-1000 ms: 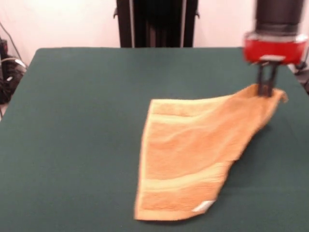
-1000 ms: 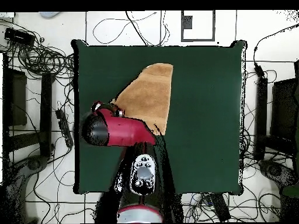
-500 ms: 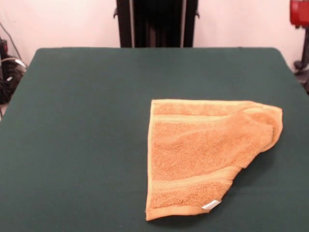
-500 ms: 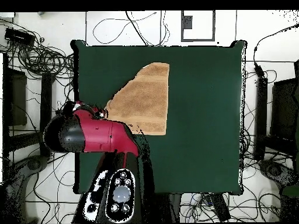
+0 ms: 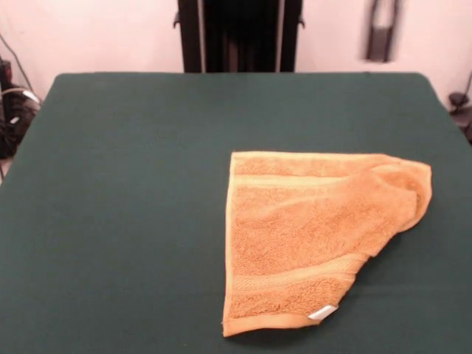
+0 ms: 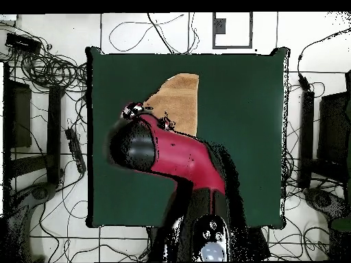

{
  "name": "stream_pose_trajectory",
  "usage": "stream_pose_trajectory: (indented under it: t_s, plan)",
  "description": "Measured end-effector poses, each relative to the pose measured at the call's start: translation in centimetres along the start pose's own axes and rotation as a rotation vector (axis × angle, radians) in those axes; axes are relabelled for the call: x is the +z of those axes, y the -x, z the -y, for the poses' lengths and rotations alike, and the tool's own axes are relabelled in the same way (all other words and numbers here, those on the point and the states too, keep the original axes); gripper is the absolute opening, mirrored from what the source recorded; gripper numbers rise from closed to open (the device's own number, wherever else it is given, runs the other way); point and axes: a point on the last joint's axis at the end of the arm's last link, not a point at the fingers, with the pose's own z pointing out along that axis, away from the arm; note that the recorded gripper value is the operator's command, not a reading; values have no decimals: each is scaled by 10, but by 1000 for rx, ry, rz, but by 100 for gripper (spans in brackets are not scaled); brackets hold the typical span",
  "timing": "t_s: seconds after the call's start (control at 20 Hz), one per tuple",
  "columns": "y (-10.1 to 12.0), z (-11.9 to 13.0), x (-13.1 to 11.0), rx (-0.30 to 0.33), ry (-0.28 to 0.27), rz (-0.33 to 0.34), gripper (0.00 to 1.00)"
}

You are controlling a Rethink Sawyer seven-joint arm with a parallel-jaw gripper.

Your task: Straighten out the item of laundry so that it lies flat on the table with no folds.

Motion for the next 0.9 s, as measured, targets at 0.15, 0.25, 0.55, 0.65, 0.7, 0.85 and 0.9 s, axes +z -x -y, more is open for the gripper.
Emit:
stream_pose_trajectory:
  t_s: [0.15, 0.25, 0.55, 0.65, 0.7, 0.85, 0.9]
  plan:
    - [49, 59, 16, 65, -37, 50, 0]
    - [72, 96, 31, 90, -64, 79, 0]
    - [105, 178, 74, 89, -135, 139, 100]
    - [107, 190, 83, 78, -145, 143, 100]
    - [107, 198, 91, 70, -151, 141, 100]
    - [101, 215, 111, 45, -165, 117, 100]
    - [99, 217, 116, 37, -167, 110, 100]
